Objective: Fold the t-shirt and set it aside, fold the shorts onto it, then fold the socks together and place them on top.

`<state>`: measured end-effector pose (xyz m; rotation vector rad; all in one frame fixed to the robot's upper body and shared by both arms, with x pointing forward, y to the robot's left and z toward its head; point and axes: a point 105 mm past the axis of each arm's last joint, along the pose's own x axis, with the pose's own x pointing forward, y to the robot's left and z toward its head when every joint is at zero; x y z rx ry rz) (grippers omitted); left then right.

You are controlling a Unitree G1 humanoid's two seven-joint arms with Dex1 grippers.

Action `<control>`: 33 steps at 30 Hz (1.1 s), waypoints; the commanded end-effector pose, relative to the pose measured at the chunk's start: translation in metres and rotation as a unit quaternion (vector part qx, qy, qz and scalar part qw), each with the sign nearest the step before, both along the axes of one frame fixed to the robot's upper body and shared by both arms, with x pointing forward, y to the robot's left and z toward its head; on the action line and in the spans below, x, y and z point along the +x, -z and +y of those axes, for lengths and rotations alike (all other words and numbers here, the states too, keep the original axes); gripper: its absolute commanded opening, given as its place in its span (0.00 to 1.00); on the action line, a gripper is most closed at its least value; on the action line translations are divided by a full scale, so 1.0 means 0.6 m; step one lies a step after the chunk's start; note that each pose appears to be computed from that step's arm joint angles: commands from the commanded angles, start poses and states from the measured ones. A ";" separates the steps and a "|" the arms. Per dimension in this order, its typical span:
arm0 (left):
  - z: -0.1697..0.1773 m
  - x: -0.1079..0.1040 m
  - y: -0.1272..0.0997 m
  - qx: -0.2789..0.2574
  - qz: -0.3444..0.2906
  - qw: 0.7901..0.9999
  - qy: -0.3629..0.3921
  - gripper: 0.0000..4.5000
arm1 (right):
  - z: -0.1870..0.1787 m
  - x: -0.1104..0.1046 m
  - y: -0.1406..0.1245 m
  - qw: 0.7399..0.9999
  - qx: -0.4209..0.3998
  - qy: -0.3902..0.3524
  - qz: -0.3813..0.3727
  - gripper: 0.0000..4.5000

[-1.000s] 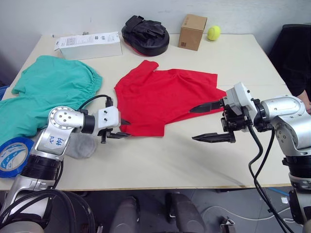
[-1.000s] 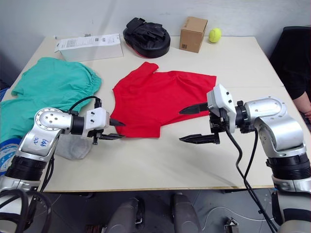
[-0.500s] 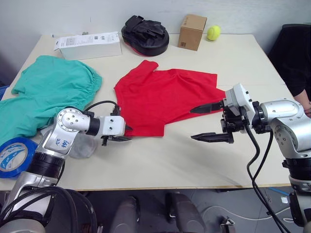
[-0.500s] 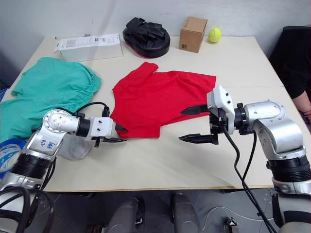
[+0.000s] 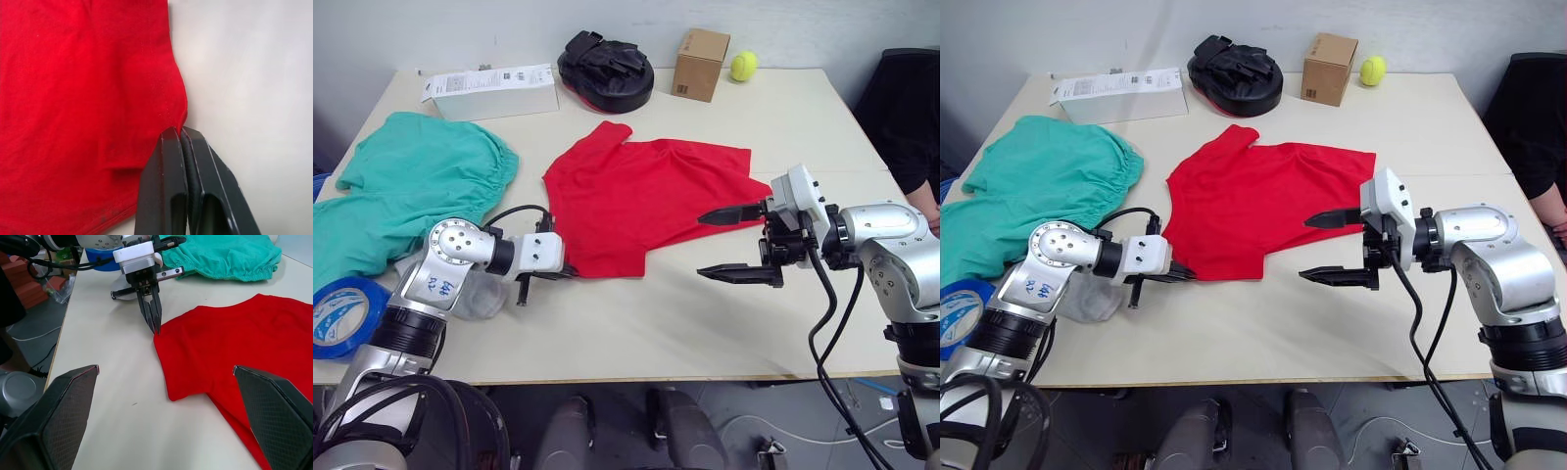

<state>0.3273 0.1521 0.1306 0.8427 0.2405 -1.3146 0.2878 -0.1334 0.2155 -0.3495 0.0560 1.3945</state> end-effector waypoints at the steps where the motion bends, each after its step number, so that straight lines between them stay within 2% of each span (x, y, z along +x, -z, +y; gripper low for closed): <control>1: -0.010 0.008 -0.042 -0.035 -0.017 0.999 -0.006 0.00 | -0.002 -0.006 -0.021 1.000 0.006 -0.004 -0.028 1.00; 7: -0.014 -0.009 -0.052 -0.068 0.033 0.997 -0.016 0.00 | -0.007 -0.002 -0.011 1.000 -0.006 -0.002 -0.029 1.00; 11: -0.010 -0.008 -0.049 -0.060 0.022 0.998 -0.028 0.00 | -0.013 0.010 -0.002 0.999 -0.028 0.010 -0.039 1.00; 16: -0.013 -0.014 -0.057 -0.062 0.007 0.998 -0.024 0.00 | -0.066 0.084 0.035 0.983 -0.120 0.114 -0.076 1.00; 17: -0.014 -0.015 -0.058 -0.062 0.006 0.998 -0.023 0.00 | -0.072 0.092 0.038 0.980 -0.131 0.121 -0.084 1.00; 21: -0.026 -0.016 -0.070 -0.078 -0.010 0.997 -0.020 0.00 | -0.106 0.159 0.030 0.955 -0.182 0.195 -0.127 1.00; 24: -0.034 -0.020 -0.074 -0.090 -0.012 0.996 -0.020 0.00 | -0.123 0.196 0.032 0.932 -0.246 0.218 -0.154 1.00; 29: -0.037 -0.032 -0.069 -0.091 -0.011 0.996 -0.020 0.00 | -0.145 0.222 0.040 0.911 -0.321 0.224 -0.130 1.00; 33: -0.036 -0.035 -0.066 -0.095 -0.013 0.995 -0.029 0.00 | -0.157 0.240 0.023 0.894 -0.348 0.251 -0.132 1.00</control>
